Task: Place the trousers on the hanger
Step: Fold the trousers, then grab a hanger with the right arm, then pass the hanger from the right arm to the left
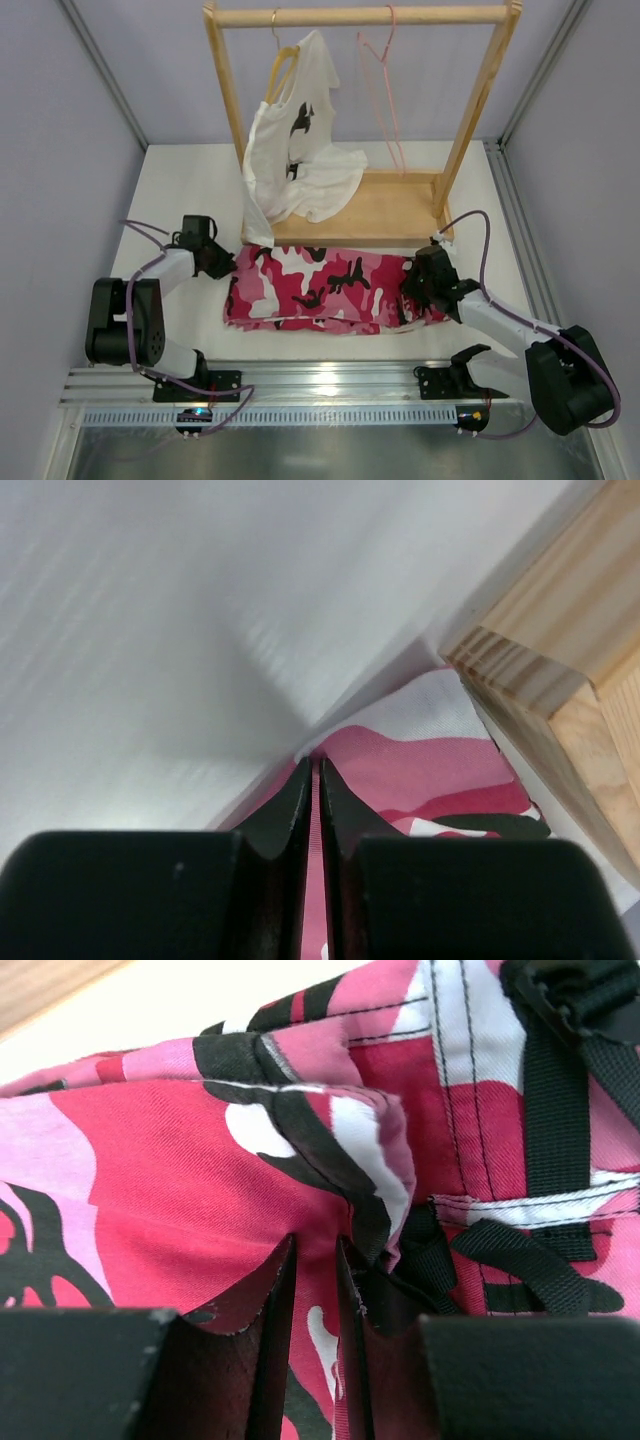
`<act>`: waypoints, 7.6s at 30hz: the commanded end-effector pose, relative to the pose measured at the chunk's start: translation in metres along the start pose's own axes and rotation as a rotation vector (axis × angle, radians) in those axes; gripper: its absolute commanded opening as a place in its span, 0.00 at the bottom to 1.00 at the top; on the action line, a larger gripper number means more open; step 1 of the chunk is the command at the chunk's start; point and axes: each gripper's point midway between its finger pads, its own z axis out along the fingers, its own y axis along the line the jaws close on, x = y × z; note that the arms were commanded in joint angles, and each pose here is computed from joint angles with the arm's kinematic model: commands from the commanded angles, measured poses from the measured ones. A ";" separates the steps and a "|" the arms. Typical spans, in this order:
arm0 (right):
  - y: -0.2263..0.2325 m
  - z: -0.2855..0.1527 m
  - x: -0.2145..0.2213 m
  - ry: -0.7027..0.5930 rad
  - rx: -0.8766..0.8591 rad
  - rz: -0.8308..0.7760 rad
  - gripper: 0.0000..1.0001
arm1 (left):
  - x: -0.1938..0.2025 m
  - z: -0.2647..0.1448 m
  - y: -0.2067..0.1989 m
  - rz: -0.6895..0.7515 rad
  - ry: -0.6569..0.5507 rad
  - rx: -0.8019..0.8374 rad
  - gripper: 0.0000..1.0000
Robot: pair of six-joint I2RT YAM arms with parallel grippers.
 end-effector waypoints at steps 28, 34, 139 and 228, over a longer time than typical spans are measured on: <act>0.143 -0.234 -0.179 -0.338 -0.311 -0.373 0.86 | -0.046 -0.139 -0.064 0.268 -0.171 0.322 1.00; 0.182 -0.274 -0.237 -0.483 -0.342 -0.440 0.87 | -0.014 -0.134 -0.064 0.238 -0.084 0.434 1.00; 0.159 -0.067 0.009 -0.174 -0.203 -0.448 0.13 | 0.004 -0.090 -0.015 0.194 -0.052 0.283 0.99; 0.160 -0.092 0.023 -0.128 -0.543 -0.565 0.04 | 0.164 -0.148 -0.195 0.383 0.035 0.544 0.82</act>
